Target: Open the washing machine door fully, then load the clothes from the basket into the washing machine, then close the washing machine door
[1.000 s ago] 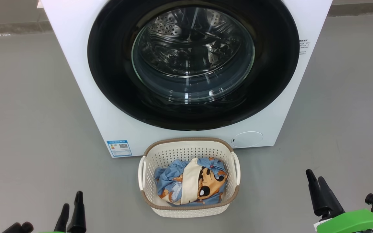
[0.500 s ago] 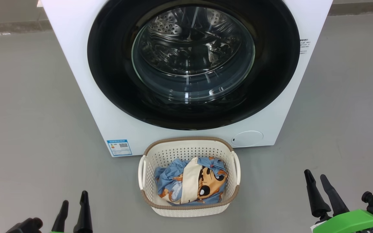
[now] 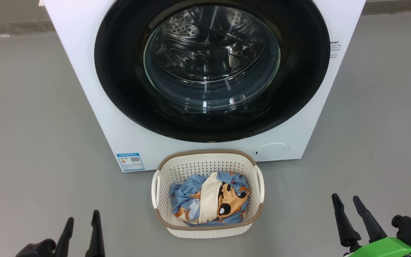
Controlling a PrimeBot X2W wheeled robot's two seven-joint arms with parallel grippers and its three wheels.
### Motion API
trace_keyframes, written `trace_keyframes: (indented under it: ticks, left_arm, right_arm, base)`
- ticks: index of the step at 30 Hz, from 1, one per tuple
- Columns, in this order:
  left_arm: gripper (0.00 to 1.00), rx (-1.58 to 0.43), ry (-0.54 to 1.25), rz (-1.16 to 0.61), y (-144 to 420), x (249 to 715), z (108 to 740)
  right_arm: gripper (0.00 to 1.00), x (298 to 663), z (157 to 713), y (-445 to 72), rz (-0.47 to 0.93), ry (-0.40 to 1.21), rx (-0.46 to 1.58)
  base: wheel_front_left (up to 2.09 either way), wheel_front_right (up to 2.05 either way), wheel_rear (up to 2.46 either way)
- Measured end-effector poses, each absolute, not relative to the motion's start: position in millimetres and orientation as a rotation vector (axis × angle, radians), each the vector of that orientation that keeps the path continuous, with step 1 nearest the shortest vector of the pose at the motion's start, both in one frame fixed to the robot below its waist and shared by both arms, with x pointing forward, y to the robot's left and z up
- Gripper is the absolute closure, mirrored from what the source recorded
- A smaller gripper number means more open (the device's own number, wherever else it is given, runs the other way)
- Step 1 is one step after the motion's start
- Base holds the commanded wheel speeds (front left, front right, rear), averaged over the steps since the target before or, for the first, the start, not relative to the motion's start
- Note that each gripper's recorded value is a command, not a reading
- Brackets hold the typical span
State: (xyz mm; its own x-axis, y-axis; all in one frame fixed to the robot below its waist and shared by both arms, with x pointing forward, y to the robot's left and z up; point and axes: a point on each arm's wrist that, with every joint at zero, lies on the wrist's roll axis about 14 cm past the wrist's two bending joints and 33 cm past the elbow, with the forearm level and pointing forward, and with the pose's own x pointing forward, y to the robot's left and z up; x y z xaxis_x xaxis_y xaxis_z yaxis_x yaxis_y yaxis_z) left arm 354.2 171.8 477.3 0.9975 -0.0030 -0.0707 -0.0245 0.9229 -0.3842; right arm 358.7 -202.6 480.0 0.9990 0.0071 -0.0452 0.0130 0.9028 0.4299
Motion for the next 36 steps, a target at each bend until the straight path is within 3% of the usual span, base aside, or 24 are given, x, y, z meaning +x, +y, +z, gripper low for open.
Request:
trace_keyframes:
  ticks: [36]
  left_arm:
    - [0.00, 0.075, -0.045, -0.034, 171.7, 347.1, 496.4]
  right_arm:
    - [0.00, 358.1, 487.3, -201.1, 0.074, -0.007, 0.032]
  base:
    - [0.00, 0.00, 0.00]
